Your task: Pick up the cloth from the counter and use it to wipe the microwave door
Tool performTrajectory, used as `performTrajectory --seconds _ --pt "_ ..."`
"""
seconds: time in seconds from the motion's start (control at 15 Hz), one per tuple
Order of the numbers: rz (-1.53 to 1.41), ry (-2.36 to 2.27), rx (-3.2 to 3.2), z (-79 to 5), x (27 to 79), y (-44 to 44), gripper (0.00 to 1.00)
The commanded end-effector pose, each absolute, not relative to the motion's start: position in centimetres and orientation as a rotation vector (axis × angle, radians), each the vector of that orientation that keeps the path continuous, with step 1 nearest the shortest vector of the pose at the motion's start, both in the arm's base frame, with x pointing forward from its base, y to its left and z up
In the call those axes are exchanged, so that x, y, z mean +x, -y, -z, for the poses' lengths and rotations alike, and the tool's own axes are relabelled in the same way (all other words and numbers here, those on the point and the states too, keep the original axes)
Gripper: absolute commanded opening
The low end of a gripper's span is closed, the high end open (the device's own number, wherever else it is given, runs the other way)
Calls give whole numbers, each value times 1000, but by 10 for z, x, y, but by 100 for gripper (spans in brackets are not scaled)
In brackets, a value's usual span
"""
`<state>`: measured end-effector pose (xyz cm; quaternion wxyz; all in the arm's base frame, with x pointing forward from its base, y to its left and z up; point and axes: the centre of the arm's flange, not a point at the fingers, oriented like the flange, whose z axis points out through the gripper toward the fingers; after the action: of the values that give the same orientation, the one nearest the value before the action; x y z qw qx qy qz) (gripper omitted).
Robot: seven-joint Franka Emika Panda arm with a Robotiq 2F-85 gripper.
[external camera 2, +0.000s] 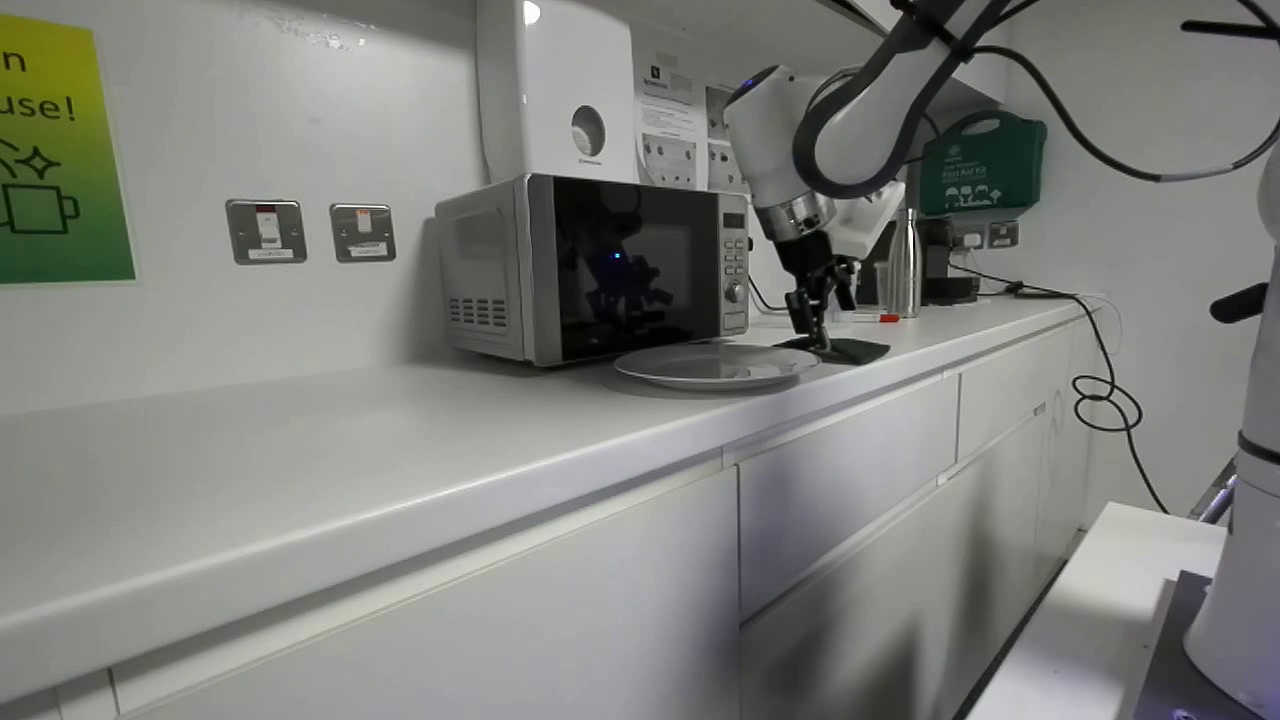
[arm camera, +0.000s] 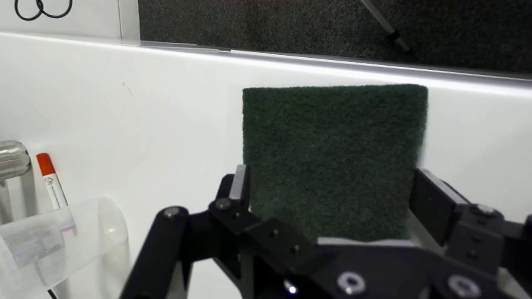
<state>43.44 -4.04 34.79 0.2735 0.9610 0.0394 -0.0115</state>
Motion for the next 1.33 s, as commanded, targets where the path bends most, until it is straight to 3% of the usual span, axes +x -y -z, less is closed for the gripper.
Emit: performTrajectory --seconds 0.0,0.73,0.8,0.87,1.27 --pt "-11 -108 2542 -342 446 42 100" --pt "-6 -104 2490 -326 444 43 100" --pt "0 -107 2491 -325 444 43 92" --pt "5 -104 2497 -324 444 43 74" --pt "11 -86 2499 -324 445 47 26"
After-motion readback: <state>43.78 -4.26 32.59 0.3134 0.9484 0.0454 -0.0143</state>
